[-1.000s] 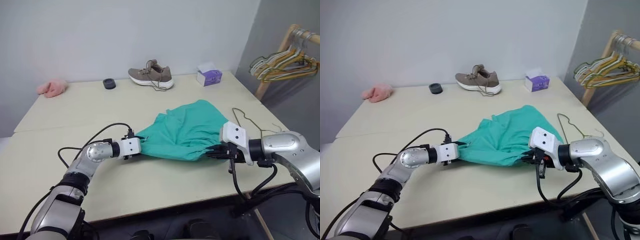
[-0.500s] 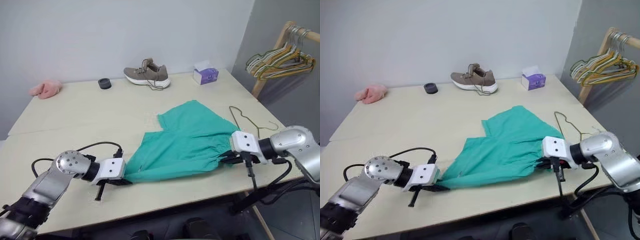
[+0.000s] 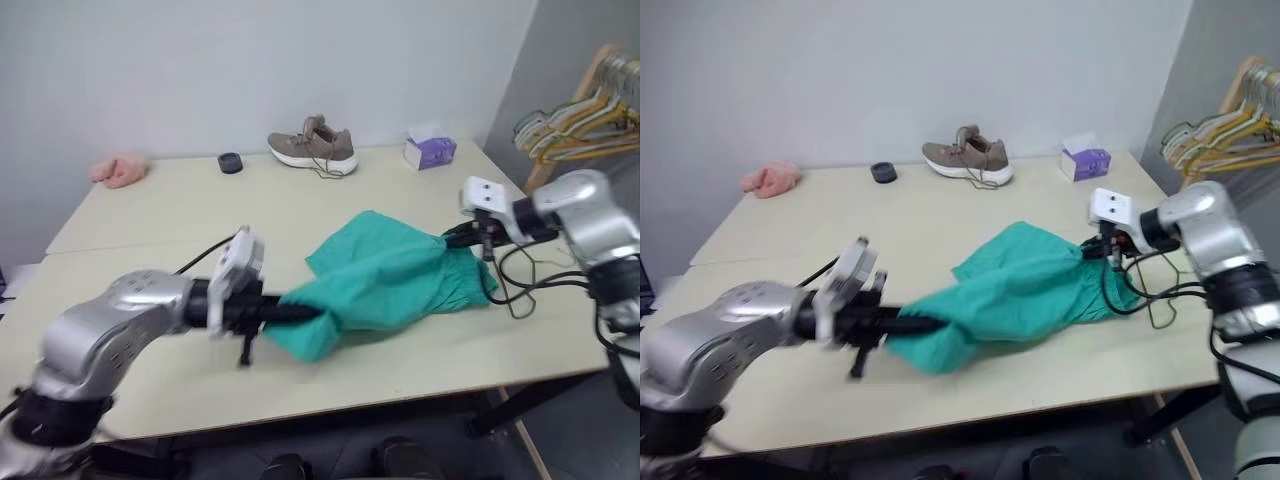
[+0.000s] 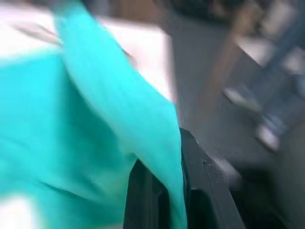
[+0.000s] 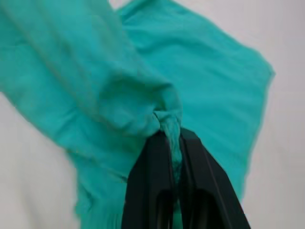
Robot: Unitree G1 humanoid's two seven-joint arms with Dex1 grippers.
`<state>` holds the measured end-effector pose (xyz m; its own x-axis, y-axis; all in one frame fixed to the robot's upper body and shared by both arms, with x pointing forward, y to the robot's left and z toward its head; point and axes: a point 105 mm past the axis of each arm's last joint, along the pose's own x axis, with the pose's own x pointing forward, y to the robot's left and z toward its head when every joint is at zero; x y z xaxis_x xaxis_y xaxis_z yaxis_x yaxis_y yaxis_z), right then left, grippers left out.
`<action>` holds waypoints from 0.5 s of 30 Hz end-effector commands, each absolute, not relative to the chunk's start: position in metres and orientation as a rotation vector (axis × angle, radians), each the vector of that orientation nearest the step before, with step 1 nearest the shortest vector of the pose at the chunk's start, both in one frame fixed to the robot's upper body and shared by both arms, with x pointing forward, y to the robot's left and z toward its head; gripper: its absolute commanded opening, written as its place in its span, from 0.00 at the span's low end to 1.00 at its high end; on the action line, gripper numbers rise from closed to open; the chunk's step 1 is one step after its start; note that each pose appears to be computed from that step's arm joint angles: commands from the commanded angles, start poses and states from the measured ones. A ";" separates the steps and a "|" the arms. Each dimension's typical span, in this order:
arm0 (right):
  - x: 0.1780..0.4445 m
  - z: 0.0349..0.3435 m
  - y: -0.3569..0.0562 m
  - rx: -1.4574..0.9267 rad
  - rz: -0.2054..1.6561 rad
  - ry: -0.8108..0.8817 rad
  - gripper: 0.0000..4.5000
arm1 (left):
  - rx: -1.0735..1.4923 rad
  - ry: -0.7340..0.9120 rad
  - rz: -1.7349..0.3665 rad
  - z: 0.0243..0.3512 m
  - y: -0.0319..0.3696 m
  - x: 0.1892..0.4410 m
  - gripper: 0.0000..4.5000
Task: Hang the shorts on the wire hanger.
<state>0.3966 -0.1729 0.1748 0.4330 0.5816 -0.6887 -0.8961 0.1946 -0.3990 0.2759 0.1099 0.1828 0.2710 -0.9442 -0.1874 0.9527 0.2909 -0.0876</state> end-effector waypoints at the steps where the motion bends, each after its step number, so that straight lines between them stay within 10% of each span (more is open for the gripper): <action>1: 0.438 0.205 -0.159 -1.084 0.889 0.284 0.00 | 0.080 0.132 -0.940 0.202 0.126 0.355 0.01; 7: 0.467 0.316 -0.087 -1.351 0.549 -0.228 0.00 | 0.281 -0.143 -0.372 0.299 0.199 0.456 0.01; 11: 0.437 0.418 -0.054 -1.352 0.339 -0.677 0.00 | 0.533 -0.504 -0.153 0.425 0.226 0.432 0.01; 15: 0.413 0.434 -0.050 -1.296 0.365 -0.910 0.00 | 1.022 -0.687 -0.178 0.459 0.205 0.395 0.01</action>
